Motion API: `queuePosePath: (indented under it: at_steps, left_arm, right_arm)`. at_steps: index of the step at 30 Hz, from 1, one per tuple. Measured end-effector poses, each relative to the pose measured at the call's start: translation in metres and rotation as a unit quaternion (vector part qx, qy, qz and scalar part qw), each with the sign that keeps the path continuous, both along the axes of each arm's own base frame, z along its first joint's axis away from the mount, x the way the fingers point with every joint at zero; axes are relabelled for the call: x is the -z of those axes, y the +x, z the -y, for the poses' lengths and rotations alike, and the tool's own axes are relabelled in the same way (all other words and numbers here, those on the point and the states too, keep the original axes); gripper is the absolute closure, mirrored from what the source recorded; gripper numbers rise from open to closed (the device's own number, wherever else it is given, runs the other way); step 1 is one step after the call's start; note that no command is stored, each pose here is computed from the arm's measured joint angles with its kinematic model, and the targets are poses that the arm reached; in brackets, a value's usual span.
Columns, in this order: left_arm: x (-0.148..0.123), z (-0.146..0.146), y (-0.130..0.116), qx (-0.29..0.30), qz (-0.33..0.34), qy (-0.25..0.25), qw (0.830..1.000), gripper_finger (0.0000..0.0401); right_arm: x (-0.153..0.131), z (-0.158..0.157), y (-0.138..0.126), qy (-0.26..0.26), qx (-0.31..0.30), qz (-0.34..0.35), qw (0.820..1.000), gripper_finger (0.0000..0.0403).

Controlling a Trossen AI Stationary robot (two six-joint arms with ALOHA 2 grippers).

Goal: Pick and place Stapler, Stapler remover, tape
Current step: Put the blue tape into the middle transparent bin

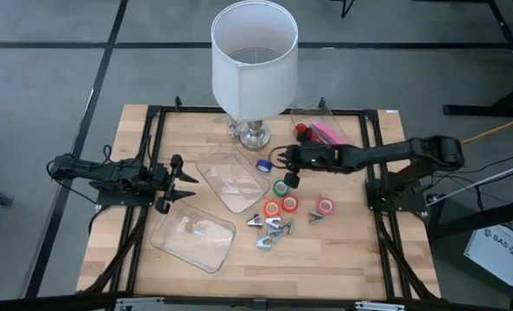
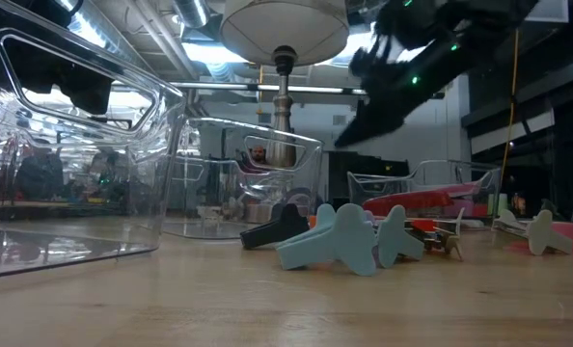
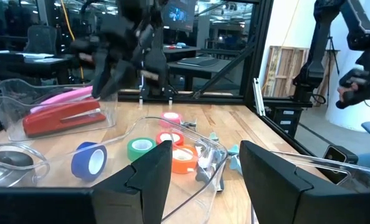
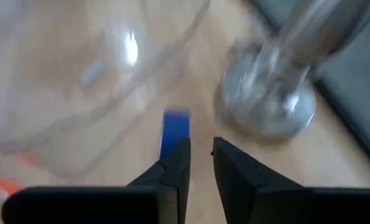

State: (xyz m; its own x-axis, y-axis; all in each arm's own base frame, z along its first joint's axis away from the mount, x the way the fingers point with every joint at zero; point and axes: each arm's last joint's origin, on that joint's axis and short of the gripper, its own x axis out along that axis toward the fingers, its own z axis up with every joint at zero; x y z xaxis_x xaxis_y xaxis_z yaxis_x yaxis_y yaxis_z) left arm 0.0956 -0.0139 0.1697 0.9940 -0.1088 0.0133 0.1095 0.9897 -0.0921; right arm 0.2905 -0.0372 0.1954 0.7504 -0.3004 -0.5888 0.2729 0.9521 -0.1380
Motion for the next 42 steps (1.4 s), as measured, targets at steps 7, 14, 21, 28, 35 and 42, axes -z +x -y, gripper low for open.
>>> queuePosePath:
  at_steps: [7, 14, 21, 28, 35, 42]
  left_arm:
    - [0.0, 0.0, 0.0, 0.0, 0.0, 0.0, 1.0, 0.0216]
    - [0.0, 0.0, 0.0, 0.0, 0.0, 0.0, 1.0, 0.0217]
    - [0.0, 0.0, 0.0, 0.0, 0.0, 0.0, 1.0, 0.0216]
    - [0.0, 0.0, 0.0, 0.0, 0.0, 0.0, 1.0, 0.0216]
    - [0.0, 0.0, 0.0, 0.0, 0.0, 0.0, 1.0, 0.0216]
    - [0.0, 0.0, 0.0, 0.0, 0.0, 0.0, 1.0, 0.0216]
  right_arm:
    - [0.016, 0.012, 0.031, 0.036, 0.005, -0.061, 0.997, 0.0279]
    - [0.023, 0.022, 0.042, 0.055, 0.018, -0.067, 0.996, 0.0182]
    - [0.026, 0.023, 0.043, 0.077, 0.032, -0.057, 0.995, 0.0109]
    - [0.046, 0.02, 0.049, 0.089, 0.019, -0.073, 0.993, 0.0094]
    - [0.057, 0.022, 0.055, 0.087, 0.021, -0.062, 0.994, 0.0106]
    - [0.057, 0.023, 0.055, 0.07, 0.037, -0.064, 0.995, 0.02]
